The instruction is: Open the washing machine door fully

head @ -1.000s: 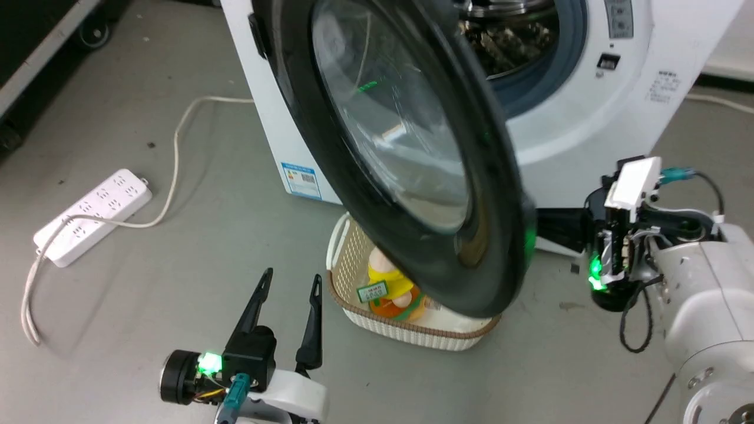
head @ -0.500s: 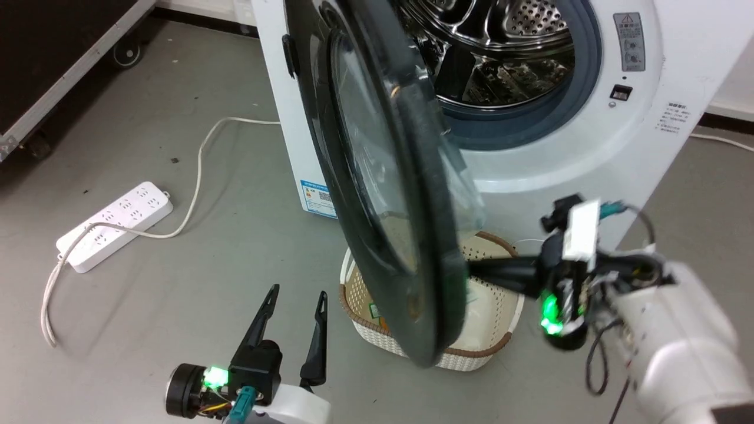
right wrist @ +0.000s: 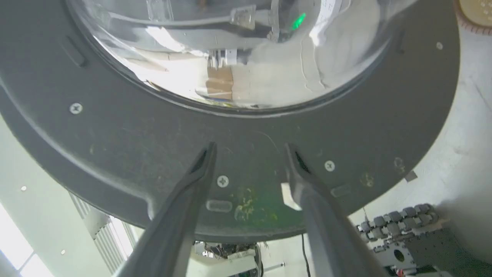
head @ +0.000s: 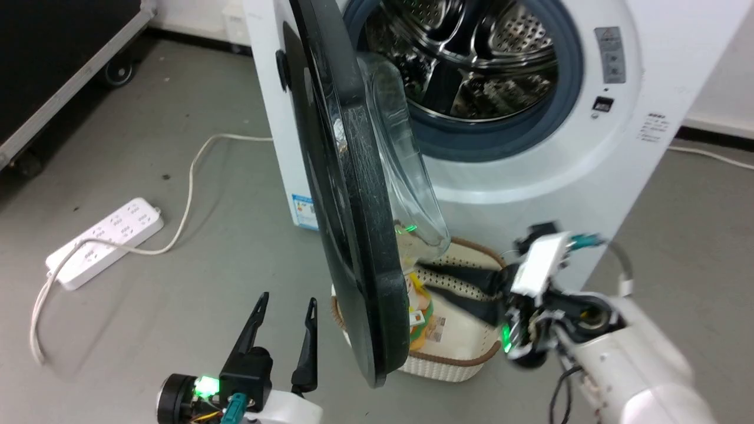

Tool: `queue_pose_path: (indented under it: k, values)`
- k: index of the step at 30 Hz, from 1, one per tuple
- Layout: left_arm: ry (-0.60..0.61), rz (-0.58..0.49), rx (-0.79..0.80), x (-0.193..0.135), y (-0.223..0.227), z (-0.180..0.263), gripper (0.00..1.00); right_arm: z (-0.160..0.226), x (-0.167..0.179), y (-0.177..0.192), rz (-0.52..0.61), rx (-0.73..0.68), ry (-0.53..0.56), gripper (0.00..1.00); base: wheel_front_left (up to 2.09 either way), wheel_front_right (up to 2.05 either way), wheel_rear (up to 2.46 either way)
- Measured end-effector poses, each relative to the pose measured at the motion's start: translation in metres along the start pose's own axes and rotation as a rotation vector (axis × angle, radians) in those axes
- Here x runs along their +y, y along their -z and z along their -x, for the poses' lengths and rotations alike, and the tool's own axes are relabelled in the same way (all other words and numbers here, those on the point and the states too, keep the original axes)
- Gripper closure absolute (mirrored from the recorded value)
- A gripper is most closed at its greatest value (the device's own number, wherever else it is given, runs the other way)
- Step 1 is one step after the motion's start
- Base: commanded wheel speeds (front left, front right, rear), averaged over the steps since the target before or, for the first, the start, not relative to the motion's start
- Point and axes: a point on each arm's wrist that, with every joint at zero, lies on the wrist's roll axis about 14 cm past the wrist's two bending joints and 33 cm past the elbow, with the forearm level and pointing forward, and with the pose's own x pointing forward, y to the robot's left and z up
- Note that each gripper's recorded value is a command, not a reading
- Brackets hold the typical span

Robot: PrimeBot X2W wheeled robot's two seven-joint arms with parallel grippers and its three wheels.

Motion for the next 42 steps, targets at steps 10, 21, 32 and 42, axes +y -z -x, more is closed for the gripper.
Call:
queue_pose_path:
  k: [10,21,32,42]
  values:
    - [0.007,0.013,-0.038,0.001,-0.01,0.003,0.0,0.114,0.038,-0.088,0.587,-0.648,0.102,0.0,0.0,0.0,0.0]
    - [0.053,0.053,-0.068,-0.009,-0.019,0.003,0.0,0.247,0.002,-0.077,1.209,-1.082,0.482,0.0,0.0,0.0,0.0]
    - [0.115,0.064,-0.052,-0.02,-0.014,0.005,0.0,0.25,-0.021,-0.01,1.273,-1.147,0.61,0.0,0.0,0.0,0.0]
    - [0.131,0.065,-0.014,-0.024,-0.002,0.009,0.57,0.251,-0.022,0.005,1.279,-1.158,0.637,0.0,0.0,0.0,0.0]
